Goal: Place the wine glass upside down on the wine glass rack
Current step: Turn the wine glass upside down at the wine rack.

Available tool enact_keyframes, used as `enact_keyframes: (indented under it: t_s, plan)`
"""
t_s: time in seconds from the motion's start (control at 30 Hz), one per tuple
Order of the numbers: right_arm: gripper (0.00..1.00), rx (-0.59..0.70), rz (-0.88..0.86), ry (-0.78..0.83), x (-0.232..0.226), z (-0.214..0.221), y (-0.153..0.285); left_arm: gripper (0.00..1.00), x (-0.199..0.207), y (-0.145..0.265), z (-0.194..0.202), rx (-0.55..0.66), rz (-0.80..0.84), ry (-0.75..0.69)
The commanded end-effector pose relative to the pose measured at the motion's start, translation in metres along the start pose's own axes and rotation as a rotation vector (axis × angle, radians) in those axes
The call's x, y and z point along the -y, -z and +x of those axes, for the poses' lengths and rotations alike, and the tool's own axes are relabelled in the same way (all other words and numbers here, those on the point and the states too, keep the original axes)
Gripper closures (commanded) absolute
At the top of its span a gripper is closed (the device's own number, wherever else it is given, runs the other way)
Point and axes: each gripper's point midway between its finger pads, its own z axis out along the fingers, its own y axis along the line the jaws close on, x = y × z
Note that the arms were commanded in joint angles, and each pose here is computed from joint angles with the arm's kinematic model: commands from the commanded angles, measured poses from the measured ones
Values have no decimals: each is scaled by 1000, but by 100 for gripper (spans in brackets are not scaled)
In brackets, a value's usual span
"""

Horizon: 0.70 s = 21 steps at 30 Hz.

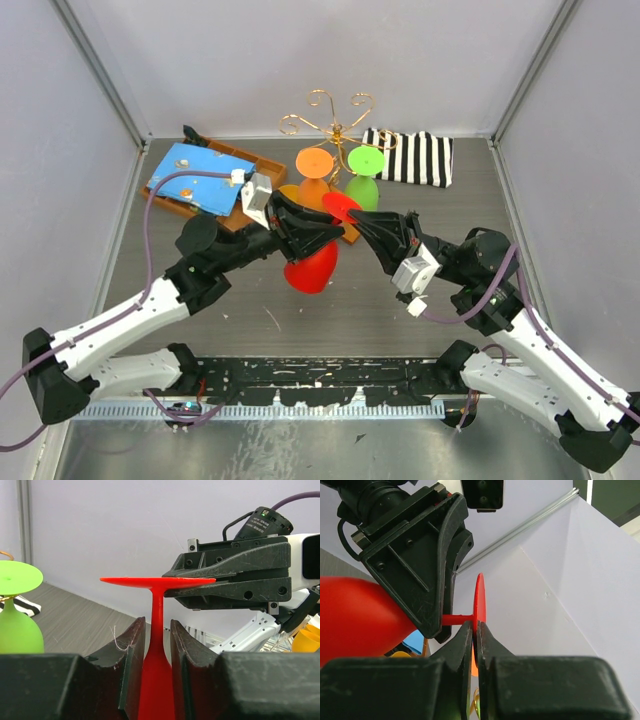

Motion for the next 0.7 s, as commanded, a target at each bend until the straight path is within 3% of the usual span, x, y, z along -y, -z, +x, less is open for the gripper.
enact_keyframes:
  t_s: [0.0, 0.17, 0.47, 0.67]
  plan:
    - [100, 93, 106, 71, 33, -29, 0, 67, 6, -6, 2, -19, 38, 12]
    - [99, 90, 104, 67, 31, -28, 1, 68, 8, -8, 0, -19, 46, 12]
    - [99, 83, 114, 68, 32, -27, 2, 98, 3, -6, 3, -17, 23, 16]
    - [99, 71, 118, 63, 31, -24, 3, 100, 5, -2, 0, -4, 23, 5]
